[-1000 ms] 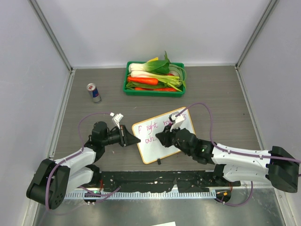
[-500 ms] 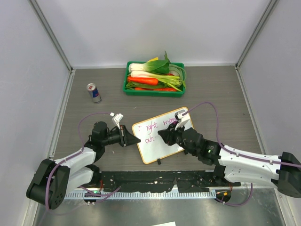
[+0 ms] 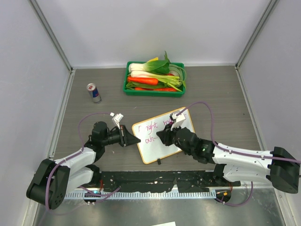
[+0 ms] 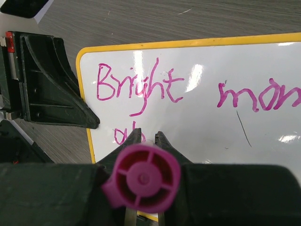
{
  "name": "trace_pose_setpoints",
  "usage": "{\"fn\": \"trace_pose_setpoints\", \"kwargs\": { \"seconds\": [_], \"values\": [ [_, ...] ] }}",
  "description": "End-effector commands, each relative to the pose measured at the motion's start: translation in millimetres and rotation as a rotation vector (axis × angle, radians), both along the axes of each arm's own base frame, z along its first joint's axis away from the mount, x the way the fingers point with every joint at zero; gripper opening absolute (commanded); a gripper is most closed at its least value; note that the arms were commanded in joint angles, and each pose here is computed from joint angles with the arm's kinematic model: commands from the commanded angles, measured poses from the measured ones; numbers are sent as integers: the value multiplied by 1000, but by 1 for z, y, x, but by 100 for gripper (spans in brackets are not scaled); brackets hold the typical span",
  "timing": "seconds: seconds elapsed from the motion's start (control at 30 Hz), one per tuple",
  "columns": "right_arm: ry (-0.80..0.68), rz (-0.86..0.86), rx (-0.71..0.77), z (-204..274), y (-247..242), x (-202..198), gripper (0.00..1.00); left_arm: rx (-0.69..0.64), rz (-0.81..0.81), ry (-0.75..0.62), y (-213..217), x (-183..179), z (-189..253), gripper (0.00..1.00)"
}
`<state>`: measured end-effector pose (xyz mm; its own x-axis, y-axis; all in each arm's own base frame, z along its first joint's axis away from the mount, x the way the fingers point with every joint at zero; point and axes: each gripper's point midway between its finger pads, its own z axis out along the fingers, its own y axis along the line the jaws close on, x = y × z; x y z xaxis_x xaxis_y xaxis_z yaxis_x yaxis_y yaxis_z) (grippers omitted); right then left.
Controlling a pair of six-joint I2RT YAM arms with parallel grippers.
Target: Write a sentence on the whiteboard
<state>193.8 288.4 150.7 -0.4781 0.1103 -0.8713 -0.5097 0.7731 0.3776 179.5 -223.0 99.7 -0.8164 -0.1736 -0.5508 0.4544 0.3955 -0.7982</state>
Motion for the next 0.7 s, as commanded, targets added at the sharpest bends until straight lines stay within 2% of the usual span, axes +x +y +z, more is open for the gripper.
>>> {"fn": "trace_pose_setpoints", "kwargs": {
  "seconds": [0.0, 0.33, 0.67],
  "values": [
    [-28, -33, 72, 17, 3, 7, 2, 15, 3, -42, 1, 4, 1, 0],
    [-13, -65, 14, 2, -5, 9, 2, 15, 6, -42, 1, 5, 1, 0],
    [-26, -165, -26, 3, -19, 21, 2, 16, 6, -40, 1, 5, 0, 0]
  ]
}}
